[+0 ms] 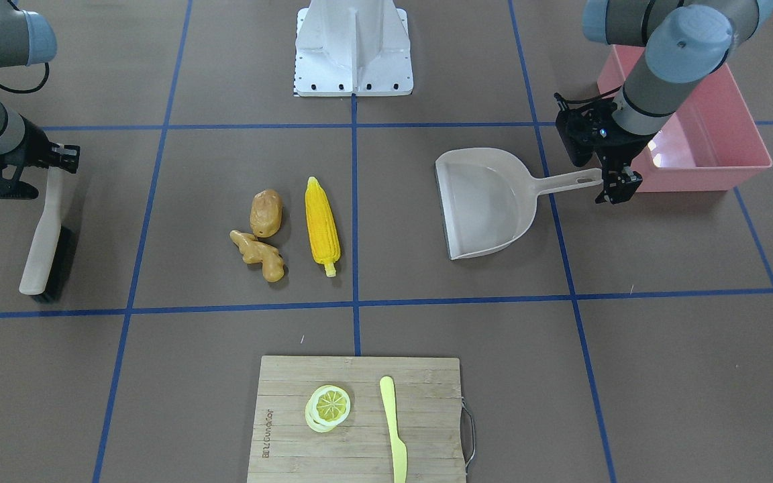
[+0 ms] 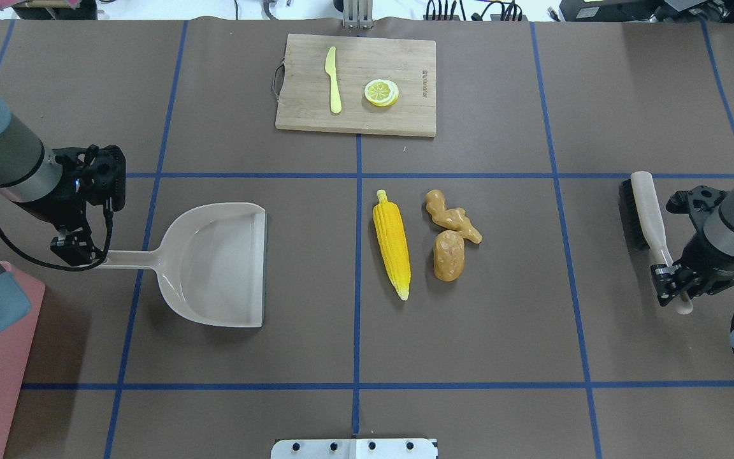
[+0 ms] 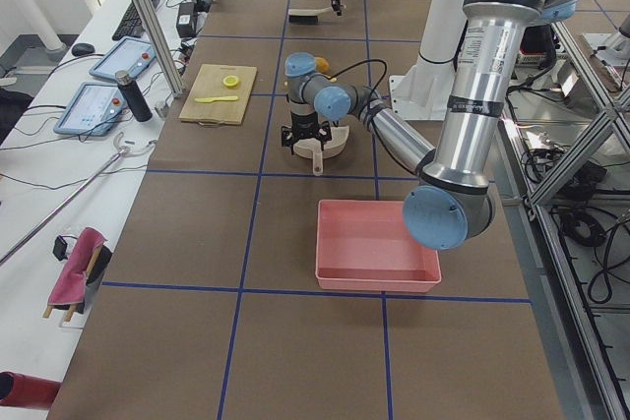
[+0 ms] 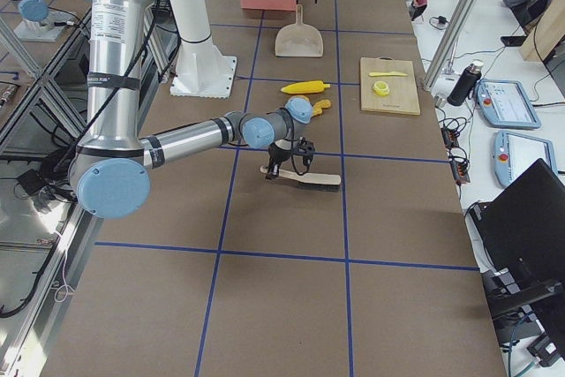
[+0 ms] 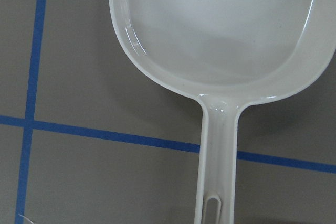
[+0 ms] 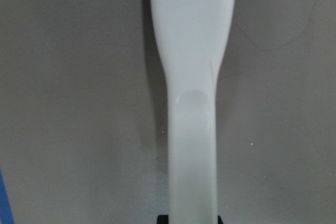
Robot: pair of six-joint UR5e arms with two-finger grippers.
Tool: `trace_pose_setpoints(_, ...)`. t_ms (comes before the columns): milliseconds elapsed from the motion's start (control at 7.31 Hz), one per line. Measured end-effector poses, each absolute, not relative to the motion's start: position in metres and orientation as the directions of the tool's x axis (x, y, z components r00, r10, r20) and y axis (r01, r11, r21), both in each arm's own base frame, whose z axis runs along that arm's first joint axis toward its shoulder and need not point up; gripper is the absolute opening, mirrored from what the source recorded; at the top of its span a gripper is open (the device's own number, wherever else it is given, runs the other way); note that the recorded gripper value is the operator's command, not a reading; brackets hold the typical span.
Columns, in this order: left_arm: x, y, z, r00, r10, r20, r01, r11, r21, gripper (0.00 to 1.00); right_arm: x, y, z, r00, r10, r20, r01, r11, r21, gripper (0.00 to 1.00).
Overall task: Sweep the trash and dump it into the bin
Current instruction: 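Grasp the white dustpan handle with left gripper while right grasps brush, then slide the dustpan toward the corn with left gripper while right lifts brush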
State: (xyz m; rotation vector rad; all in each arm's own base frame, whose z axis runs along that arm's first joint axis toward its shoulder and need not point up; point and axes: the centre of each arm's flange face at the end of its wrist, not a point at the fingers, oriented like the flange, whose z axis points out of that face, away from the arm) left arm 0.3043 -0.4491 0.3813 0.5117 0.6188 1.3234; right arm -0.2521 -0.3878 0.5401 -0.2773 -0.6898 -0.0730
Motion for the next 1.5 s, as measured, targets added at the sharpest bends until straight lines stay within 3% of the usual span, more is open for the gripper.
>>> trace_pose_setpoints(957, 0.350, -0.436, 0.407, 0.123, 0.991, -0.060, -0.721, 0.131, 0.681, 0.98, -0.204, -0.414, 0.483, 0.708, 0.023, 0.705, 0.079, 0.991, -0.112, 0.00)
trace_pose_setpoints(1505, 0.354, -0.425, 0.412, 0.103, 0.992, -0.067, -0.726, 0.121, 0.677, 0.98, -0.220, -0.409, 0.468, 0.693, -0.035, 0.720, 0.124, 0.990, -0.071, 0.00)
